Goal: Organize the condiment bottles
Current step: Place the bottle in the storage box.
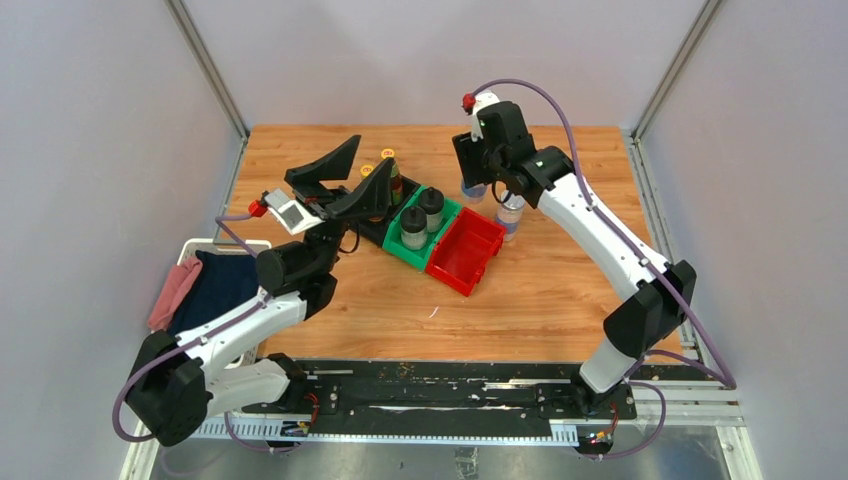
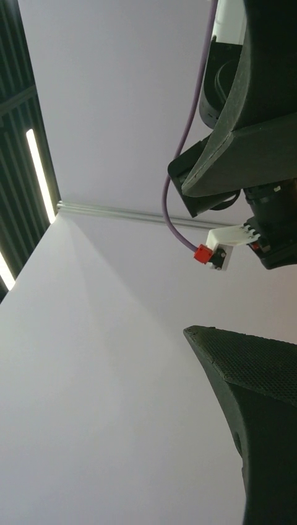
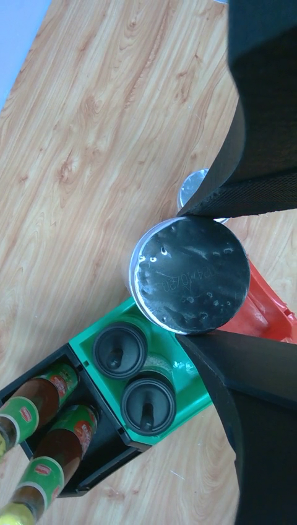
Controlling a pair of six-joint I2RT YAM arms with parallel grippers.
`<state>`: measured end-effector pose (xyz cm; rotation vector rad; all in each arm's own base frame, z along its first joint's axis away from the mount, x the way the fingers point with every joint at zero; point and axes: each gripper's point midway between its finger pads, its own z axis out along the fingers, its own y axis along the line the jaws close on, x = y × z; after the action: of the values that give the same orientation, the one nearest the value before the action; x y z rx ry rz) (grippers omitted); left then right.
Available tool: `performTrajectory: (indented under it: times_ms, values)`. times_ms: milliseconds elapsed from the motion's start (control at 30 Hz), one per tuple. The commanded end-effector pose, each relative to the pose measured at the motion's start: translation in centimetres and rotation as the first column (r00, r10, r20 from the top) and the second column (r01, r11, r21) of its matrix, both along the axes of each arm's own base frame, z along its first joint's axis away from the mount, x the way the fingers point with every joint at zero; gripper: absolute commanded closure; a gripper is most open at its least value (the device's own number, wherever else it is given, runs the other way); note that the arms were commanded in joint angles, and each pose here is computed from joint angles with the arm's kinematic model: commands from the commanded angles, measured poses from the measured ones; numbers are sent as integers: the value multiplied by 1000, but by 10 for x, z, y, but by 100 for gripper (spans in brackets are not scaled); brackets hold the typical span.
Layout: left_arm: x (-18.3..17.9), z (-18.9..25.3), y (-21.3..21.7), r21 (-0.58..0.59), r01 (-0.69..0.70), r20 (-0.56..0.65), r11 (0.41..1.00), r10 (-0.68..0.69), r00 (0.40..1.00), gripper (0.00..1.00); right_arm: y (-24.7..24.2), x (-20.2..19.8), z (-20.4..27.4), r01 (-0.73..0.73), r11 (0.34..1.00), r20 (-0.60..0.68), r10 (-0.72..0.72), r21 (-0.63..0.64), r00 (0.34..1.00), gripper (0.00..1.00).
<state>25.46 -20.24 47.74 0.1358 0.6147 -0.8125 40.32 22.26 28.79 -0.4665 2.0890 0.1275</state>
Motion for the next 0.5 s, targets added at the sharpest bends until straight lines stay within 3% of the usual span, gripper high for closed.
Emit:
performTrajectory:
  times_ms: [0, 467]
  values:
    - [-11, 21, 13, -52, -32, 52, 998, 34, 998, 21, 0, -18, 29, -4, 1000, 78, 3, 13, 997, 100]
    - [-24, 39, 23, -118, 1, 86, 993, 9, 996, 21, 9, -68, 23, -31, 1000, 51, 31, 1, 998, 100]
